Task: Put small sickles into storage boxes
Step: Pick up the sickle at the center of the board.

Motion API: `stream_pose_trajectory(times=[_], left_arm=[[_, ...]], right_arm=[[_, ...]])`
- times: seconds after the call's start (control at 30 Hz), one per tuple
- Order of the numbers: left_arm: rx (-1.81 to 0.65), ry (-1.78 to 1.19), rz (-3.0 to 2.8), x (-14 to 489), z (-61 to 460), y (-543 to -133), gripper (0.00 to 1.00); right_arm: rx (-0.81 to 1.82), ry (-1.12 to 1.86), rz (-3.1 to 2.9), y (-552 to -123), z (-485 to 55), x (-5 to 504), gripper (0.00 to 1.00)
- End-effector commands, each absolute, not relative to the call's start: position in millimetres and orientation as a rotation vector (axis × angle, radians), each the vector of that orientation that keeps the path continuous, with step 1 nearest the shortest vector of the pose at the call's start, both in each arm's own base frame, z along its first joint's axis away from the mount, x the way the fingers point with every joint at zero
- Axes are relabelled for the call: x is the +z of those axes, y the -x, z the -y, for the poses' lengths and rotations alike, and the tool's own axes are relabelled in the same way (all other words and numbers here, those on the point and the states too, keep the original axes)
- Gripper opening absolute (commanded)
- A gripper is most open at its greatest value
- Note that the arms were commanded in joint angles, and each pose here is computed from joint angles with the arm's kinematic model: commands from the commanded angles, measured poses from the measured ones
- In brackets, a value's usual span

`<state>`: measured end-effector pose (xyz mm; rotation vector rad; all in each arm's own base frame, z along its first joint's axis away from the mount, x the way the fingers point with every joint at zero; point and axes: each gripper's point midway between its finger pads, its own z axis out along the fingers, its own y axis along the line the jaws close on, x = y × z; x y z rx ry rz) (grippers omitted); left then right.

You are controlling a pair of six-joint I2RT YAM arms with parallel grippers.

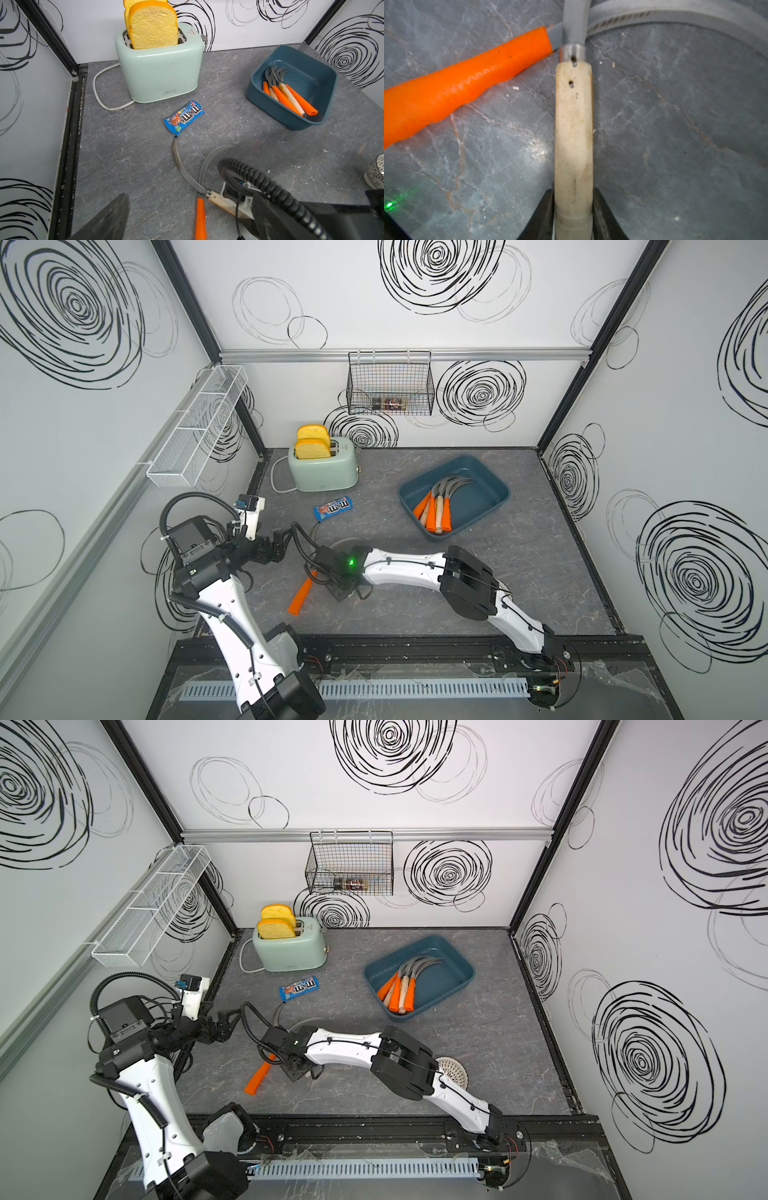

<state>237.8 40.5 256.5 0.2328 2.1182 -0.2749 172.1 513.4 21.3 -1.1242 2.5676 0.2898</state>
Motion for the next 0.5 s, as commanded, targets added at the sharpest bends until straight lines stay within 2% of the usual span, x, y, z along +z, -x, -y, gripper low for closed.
stream_pose_trajectory(times=[0.0, 0.47], left_arm=[[-0.298, -0.282, -2.071, 270, -30, -238, 0.96], [-0.306, -0.279, -2.073, 269, -28, -238, 0.96]], right_arm=[[0.137, 1.188, -2.616, -167, -487, -6, 0.34], [0.121, 1.221, -2.626, -165, -484, -16, 0.29]])
